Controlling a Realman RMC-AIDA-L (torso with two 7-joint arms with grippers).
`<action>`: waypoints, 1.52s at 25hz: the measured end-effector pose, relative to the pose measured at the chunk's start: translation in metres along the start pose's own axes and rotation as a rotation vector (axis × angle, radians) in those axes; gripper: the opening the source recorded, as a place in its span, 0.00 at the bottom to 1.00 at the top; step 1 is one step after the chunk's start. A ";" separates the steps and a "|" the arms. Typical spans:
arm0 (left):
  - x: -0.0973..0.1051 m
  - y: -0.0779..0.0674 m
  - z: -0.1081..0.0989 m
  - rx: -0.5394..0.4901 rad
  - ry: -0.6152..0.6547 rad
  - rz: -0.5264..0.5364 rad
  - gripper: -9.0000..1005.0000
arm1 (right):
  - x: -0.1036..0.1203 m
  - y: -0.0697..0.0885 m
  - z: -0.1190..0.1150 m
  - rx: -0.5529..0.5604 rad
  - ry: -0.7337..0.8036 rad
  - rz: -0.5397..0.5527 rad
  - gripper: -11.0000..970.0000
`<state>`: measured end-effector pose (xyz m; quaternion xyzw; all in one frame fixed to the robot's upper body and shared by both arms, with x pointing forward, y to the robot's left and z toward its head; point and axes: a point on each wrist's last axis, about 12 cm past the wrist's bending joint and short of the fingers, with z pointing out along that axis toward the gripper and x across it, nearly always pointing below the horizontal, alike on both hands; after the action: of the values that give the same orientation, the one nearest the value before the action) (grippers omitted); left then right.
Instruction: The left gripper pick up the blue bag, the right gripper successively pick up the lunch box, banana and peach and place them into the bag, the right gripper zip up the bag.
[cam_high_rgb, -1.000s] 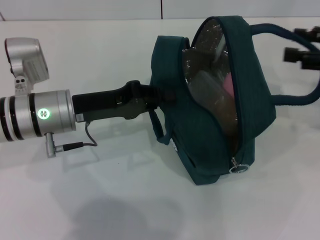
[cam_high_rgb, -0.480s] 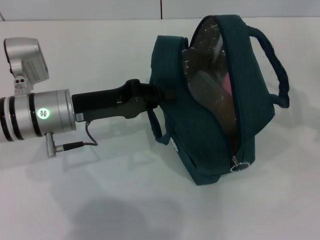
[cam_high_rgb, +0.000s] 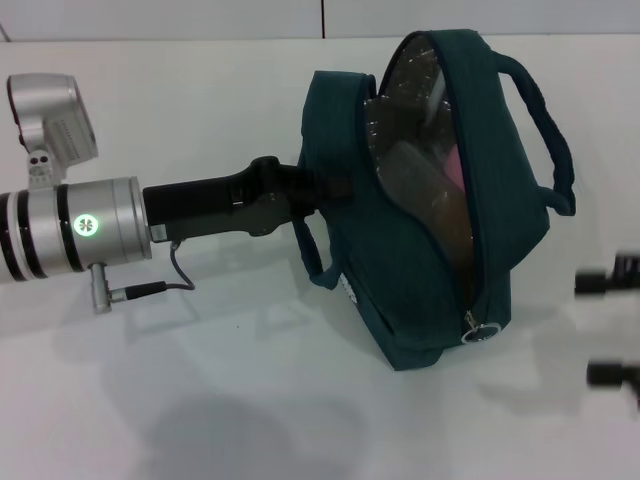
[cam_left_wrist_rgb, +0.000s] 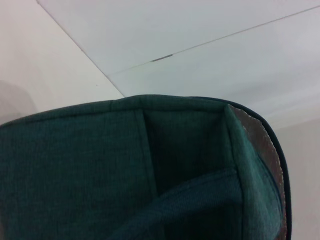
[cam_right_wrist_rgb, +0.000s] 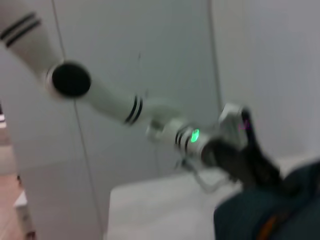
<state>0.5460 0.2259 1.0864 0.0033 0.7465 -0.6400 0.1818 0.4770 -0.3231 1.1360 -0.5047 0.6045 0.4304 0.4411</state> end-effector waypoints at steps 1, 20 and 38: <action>0.000 0.000 0.000 0.000 0.000 0.000 0.07 | 0.007 0.001 0.001 -0.002 0.016 0.016 0.78; -0.001 -0.001 0.002 0.003 0.004 0.005 0.07 | 0.040 -0.019 0.055 -0.002 0.068 0.052 0.78; -0.001 -0.001 0.002 0.001 0.006 0.009 0.07 | 0.040 -0.020 0.065 -0.016 0.050 0.023 0.62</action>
<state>0.5471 0.2236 1.0872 0.0089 0.7466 -0.6397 0.1824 0.4991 -0.2721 1.0802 -0.5117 0.6177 0.4276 0.4167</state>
